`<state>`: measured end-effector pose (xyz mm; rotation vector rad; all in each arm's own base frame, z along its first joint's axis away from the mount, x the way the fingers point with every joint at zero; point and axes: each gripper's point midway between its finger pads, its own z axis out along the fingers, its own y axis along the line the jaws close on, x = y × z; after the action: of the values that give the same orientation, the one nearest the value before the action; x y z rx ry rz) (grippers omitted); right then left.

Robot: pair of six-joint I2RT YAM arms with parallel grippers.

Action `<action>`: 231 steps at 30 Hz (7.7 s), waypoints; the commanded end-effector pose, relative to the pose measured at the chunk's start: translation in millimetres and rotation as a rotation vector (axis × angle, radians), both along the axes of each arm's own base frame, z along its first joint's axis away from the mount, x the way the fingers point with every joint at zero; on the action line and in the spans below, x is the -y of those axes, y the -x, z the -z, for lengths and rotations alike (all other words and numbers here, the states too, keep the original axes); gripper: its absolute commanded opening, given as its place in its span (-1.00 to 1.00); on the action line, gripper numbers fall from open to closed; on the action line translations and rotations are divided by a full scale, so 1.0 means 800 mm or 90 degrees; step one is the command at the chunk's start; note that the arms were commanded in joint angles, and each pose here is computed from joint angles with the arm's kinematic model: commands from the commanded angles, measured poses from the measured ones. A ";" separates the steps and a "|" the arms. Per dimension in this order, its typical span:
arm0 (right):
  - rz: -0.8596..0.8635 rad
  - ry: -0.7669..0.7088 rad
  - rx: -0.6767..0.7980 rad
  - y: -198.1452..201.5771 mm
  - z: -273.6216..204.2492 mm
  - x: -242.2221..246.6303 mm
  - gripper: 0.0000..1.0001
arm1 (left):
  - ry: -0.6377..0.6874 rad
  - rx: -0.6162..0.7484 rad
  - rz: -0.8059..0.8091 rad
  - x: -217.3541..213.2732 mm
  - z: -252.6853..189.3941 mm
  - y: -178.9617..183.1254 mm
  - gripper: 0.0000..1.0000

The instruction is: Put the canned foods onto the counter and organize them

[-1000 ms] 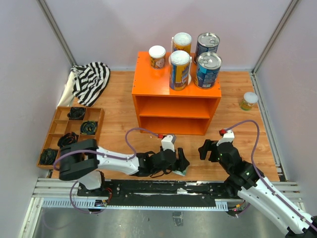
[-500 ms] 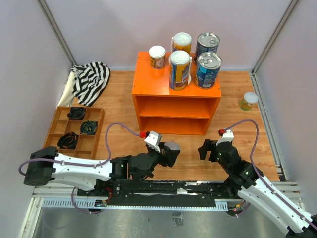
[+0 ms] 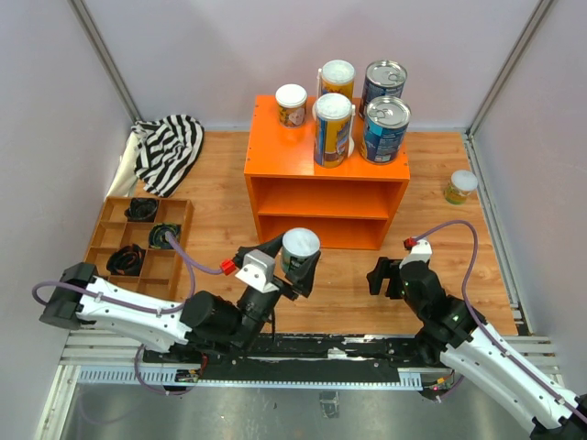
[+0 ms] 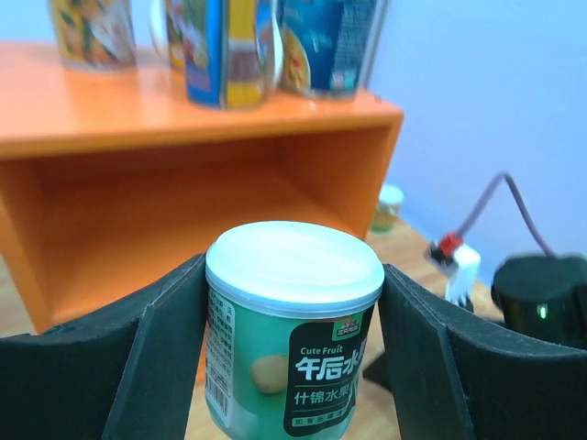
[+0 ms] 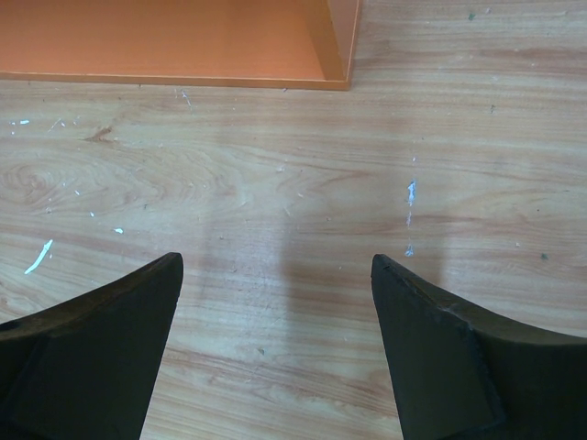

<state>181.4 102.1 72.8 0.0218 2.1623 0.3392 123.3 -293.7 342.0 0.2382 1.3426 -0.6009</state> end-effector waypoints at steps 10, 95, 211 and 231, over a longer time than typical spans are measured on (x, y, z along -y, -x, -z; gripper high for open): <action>0.004 -0.010 0.029 -0.010 -0.021 -0.006 0.69 | 0.071 0.200 -0.130 -0.081 -0.205 -0.033 -0.94; -0.010 0.039 0.066 -0.065 -0.042 -0.031 0.69 | 0.140 0.318 0.213 -0.052 -0.239 -0.371 -0.88; 0.255 0.035 0.024 -0.001 -0.051 0.087 0.67 | 0.190 0.021 -0.054 -0.149 -0.109 -0.169 0.99; 0.498 0.077 0.067 -0.027 -0.102 0.167 0.62 | 0.095 -0.090 -0.023 -0.071 0.035 -0.095 0.98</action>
<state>185.4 -21.7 144.6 0.6845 1.9285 -0.2279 201.2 -245.0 325.8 0.1170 1.4274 -0.7044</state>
